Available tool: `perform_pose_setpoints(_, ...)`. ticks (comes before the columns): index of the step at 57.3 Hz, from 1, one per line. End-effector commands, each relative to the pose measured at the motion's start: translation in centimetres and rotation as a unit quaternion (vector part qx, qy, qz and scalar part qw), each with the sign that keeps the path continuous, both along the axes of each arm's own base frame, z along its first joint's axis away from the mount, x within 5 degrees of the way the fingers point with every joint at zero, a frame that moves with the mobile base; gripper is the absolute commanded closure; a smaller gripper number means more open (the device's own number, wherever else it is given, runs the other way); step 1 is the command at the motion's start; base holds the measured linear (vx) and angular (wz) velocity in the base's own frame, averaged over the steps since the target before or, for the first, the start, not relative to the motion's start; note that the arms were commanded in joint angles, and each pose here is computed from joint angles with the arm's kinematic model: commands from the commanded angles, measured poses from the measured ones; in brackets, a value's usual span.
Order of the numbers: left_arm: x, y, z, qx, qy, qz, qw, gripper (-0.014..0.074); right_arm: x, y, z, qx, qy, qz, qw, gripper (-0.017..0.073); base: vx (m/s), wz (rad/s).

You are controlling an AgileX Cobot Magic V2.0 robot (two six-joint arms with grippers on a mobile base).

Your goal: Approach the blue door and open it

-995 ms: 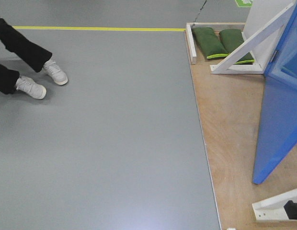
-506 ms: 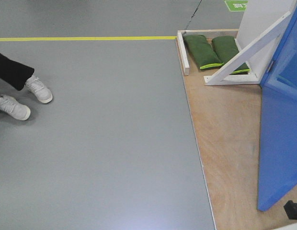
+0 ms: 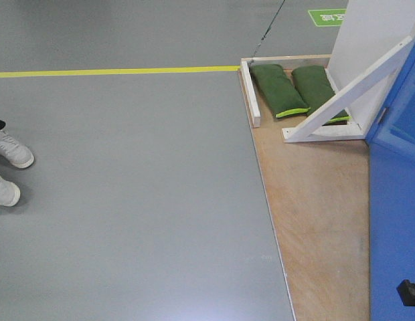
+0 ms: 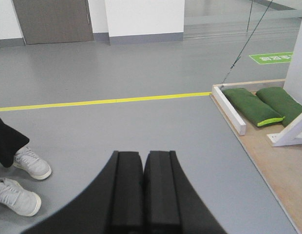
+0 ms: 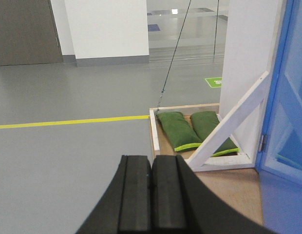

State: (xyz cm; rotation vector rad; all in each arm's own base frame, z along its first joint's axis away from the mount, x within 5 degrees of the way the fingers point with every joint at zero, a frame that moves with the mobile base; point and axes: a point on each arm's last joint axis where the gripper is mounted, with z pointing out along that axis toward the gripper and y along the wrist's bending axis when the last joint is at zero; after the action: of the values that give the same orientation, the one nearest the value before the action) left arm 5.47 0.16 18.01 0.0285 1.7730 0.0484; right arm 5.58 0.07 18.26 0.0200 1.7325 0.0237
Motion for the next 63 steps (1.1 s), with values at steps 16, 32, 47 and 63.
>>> perform_pose_setpoints(16, -0.05, -0.09, 1.70, -0.005, -0.061, -0.006, 0.998, 0.0521, 0.00, -0.08, 0.80, -0.007, -0.049, -0.004, 0.999, 0.0547, 0.27, 0.05)
perform_pose_setpoints(32, -0.05, -0.09, 1.70, -0.005, -0.061, -0.006, 0.998, 0.0521, 0.00, -0.08, 0.80, -0.007, -0.049, -0.004, 0.999, 0.0547, 0.13, 0.07)
perform_pose_setpoints(47, -0.05, -0.09, 1.70, -0.005, -0.061, -0.006, 0.998, 0.0521, 0.00, -0.08, 0.80, -0.007, -0.049, -0.004, 0.999, 0.0547, 0.06, 0.03)
perform_pose_setpoints(63, -0.05, -0.09, 1.70, -0.005, -0.061, -0.006, 0.998, 0.0521, 0.00, -0.08, 0.79, -0.007, -0.048, -0.004, 0.999, 0.0547, 0.02, 0.01)
